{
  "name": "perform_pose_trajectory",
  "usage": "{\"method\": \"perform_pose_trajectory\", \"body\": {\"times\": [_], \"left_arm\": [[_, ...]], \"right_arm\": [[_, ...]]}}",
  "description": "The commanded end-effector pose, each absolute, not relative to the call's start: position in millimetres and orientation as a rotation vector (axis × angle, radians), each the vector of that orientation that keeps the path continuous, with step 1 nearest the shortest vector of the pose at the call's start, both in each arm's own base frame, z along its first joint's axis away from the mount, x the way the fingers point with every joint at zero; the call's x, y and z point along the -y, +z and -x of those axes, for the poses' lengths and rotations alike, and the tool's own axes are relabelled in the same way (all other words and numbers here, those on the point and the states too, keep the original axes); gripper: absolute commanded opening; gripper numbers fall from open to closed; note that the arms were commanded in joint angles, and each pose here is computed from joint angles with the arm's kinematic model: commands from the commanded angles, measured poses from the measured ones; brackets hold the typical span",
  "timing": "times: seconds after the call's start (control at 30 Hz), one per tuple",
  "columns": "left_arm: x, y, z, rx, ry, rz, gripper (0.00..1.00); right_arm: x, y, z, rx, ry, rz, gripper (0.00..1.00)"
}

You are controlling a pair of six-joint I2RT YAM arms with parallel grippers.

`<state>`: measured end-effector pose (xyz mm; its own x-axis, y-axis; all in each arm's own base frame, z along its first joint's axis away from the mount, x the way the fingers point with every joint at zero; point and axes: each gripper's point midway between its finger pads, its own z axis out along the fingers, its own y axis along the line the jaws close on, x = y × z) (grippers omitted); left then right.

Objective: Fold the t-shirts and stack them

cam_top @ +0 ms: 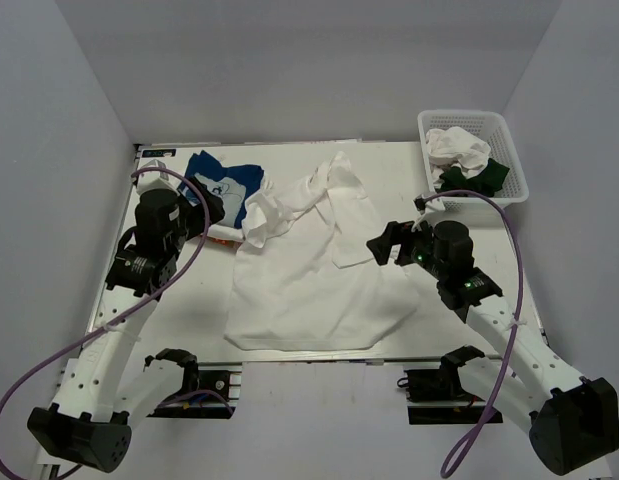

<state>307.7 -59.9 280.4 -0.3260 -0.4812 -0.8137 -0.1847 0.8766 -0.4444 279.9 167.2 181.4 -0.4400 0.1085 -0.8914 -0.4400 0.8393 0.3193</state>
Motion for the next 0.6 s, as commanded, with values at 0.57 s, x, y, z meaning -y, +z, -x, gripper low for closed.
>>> {"method": "perform_pose_trajectory", "body": {"times": [0.57], "left_arm": [[70,267,-321,-1.935,-0.362,0.470,1.00]], "right_arm": [[-261,116,-319,-2.259,0.437,0.533,0.90]]}}
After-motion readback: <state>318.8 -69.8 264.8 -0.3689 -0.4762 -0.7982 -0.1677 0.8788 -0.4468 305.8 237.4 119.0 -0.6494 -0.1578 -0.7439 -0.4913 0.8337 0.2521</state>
